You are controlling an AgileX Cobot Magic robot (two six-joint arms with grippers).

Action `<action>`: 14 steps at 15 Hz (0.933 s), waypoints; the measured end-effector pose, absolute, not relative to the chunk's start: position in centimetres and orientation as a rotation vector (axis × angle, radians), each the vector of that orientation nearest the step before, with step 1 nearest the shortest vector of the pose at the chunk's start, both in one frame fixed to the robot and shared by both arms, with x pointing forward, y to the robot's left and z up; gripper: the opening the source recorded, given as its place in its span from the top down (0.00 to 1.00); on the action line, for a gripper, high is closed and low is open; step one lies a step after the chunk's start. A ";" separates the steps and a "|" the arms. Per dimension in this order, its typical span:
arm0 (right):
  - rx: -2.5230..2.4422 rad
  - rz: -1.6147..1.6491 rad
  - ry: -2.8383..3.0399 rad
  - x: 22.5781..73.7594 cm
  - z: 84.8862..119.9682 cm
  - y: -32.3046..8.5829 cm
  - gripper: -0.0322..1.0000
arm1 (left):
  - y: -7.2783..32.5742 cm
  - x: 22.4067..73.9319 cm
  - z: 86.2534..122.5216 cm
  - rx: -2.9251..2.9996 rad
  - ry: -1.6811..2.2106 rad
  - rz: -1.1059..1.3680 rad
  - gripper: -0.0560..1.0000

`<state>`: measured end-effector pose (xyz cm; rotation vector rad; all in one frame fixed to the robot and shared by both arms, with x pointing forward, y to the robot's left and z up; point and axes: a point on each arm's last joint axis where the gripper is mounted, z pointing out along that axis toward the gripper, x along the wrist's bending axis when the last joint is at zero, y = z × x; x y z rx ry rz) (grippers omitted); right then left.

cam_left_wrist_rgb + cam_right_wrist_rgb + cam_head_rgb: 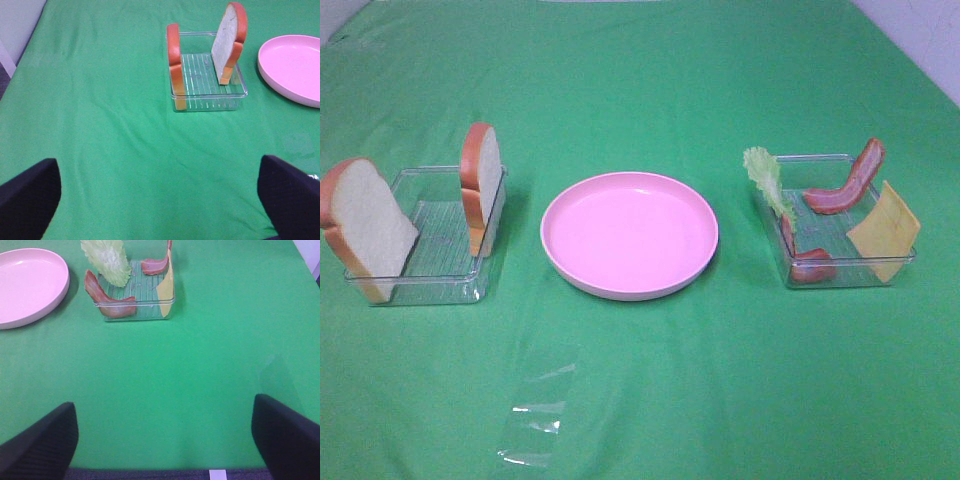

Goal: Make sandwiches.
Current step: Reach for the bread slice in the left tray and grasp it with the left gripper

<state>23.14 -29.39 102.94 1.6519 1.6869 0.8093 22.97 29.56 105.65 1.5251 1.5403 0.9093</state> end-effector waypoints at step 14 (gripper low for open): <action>1.651 0.806 1.686 23.1 102.9 -29.4 0.10 | 29.7 26.6 107.6 1.717 1.742 0.707 0.01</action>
